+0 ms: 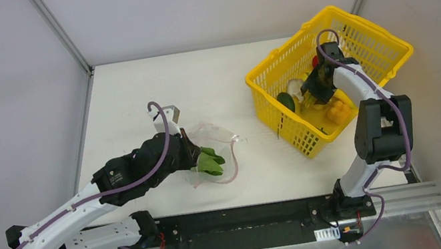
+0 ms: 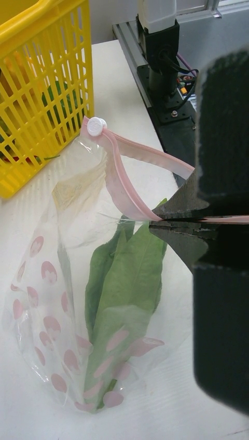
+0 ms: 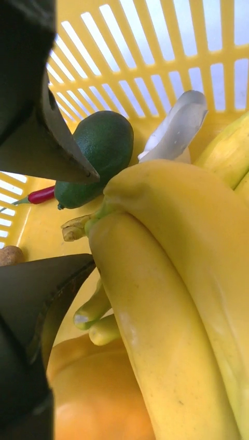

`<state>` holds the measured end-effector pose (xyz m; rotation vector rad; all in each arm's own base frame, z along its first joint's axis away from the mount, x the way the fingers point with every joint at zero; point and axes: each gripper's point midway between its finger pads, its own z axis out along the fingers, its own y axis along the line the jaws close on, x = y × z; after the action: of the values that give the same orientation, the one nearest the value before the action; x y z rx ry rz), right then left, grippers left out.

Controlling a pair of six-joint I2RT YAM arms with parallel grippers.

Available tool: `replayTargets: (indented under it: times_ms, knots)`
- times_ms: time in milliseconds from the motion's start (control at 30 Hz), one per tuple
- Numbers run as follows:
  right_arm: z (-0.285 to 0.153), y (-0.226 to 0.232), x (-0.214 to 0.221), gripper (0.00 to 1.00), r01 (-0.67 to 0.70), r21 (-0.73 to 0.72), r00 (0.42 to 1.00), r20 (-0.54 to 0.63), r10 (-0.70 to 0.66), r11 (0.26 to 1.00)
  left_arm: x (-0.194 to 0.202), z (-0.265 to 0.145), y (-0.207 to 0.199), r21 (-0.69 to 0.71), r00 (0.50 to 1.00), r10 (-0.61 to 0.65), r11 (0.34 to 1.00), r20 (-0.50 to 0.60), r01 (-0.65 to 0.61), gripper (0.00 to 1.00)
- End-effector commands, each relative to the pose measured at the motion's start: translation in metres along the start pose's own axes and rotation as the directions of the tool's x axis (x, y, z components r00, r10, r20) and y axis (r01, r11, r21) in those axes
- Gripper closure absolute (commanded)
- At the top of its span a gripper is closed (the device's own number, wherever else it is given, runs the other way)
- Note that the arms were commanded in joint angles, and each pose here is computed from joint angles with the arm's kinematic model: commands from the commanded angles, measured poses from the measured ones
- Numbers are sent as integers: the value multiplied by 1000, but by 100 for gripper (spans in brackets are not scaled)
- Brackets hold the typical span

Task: Place the food in the zip-top bag and seal the zipper
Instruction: Pick up the fake fruit from the bin.

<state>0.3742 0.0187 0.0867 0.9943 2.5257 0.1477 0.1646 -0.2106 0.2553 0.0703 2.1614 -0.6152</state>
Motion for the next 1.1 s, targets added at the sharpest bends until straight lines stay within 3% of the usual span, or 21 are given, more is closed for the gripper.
replayTargets:
  times_ms: [0, 100, 233, 333, 467, 900, 1067]
  knots:
    - [-18, 5, -24, 49, 0, -16, 994, 109, 2, 1000, -6, 0, 4, -8, 999, -23, 1000, 29, 23, 100]
    - [-16, 0, -23, 62, 10, -3, 993, 115, -9, 1000, -5, 1, 3, -10, 1000, -18, 1000, 24, 18, 100]
    - [-11, -7, -20, 65, 12, 26, 993, 116, -15, 1000, -2, 3, 0, -7, 1000, -9, 1000, 5, 9, 100]
    - [-12, -4, -20, 89, 17, 2, 993, 118, -17, 1000, -1, 4, -1, -6, 1000, -8, 1000, 0, 8, 100]
    - [-30, 13, -21, 100, 38, -99, 991, 129, -26, 994, -2, 4, 1, -10, 1000, -10, 1000, 6, 10, 100]
    - [-165, 46, -44, 100, 185, -385, 926, 377, -29, 904, -3, 5, 0, -10, 1000, -9, 1000, 6, 9, 100]
    - [-215, 64, -35, 100, 285, -521, 903, 428, -43, 804, -5, 5, -1, -12, 1000, -8, 1000, 9, 8, 100]
